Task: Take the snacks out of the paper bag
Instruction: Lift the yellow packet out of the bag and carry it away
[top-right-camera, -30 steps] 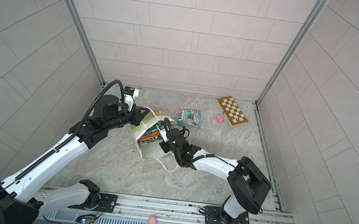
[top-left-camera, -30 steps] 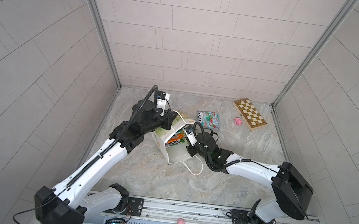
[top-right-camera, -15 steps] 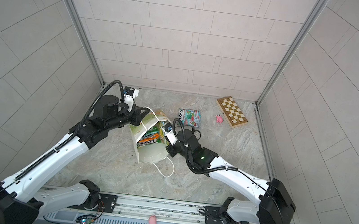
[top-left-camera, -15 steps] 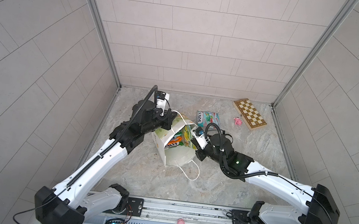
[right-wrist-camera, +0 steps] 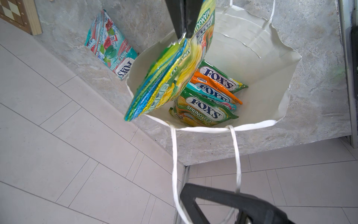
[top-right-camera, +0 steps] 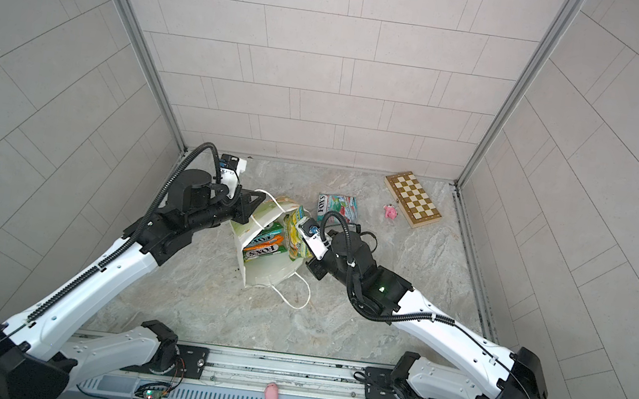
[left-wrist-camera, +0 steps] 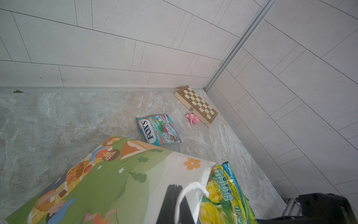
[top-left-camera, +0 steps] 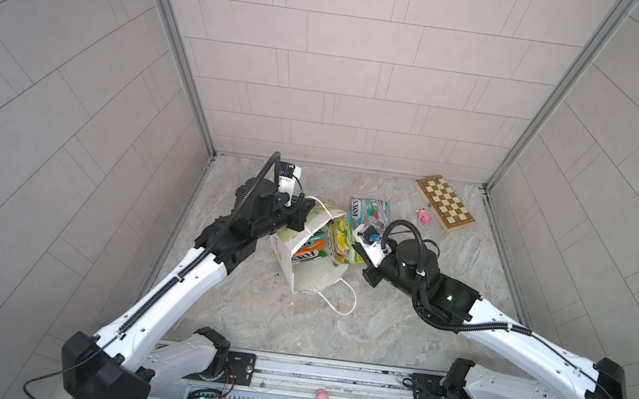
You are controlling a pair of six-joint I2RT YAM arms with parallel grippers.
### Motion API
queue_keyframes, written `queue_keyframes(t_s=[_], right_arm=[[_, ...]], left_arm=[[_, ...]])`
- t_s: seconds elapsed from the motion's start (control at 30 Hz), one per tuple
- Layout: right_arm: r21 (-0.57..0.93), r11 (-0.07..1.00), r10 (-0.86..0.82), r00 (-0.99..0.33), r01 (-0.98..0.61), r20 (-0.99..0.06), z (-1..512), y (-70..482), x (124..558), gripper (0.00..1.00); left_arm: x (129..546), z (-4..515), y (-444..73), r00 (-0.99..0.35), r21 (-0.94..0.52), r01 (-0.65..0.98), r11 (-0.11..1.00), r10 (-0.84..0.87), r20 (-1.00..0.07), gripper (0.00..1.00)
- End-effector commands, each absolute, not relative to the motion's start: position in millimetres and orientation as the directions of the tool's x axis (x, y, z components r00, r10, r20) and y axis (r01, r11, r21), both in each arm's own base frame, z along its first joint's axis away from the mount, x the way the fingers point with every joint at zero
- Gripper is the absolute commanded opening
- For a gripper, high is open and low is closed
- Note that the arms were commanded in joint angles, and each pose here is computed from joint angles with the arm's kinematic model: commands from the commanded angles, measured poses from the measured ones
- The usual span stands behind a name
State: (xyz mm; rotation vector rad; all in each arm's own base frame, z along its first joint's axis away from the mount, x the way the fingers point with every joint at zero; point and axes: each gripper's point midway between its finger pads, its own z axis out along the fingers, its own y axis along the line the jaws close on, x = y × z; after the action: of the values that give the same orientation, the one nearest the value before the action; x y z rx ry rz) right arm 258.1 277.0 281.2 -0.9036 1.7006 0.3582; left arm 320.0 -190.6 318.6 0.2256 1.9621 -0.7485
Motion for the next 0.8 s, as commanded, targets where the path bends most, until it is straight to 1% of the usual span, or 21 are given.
queue_keyframes(t_s=[0.0, 0.33, 0.47, 0.63, 0.77], right_arm=[[-0.251, 0.681, -0.331, 0.017, -0.687, -0.943, 331.6, 269.0, 255.9, 0.0], [-0.291, 0.721, -0.312, 0.081, -0.628, -0.947, 370.4, 240.4, 245.1, 0.0], [-0.302, 0.761, -0.299, 0.102, -0.574, -0.949, 383.4, 222.2, 242.8, 0.0], [-0.294, 0.839, -0.297, 0.067, -0.458, -0.952, 387.3, 196.1, 250.9, 0.0], [-0.294, 0.888, -0.311, 0.01, -0.353, -0.95, 377.4, 175.1, 261.6, 0.0]], left_arm=[[322.3, 323.4, -188.3, -0.47, -0.397, 0.458, 0.795, -0.162, -0.867, 0.0], [322.6, 322.2, -188.1, -0.473, -0.396, 0.456, 0.797, -0.16, -0.867, 0.0], [323.3, 321.6, -188.8, -0.476, -0.398, 0.456, 0.796, -0.16, -0.865, 0.0], [323.2, 321.5, -188.9, -0.476, -0.398, 0.456, 0.796, -0.16, -0.865, 0.0], [323.4, 321.2, -189.1, -0.477, -0.399, 0.456, 0.796, -0.16, -0.864, 0.0]])
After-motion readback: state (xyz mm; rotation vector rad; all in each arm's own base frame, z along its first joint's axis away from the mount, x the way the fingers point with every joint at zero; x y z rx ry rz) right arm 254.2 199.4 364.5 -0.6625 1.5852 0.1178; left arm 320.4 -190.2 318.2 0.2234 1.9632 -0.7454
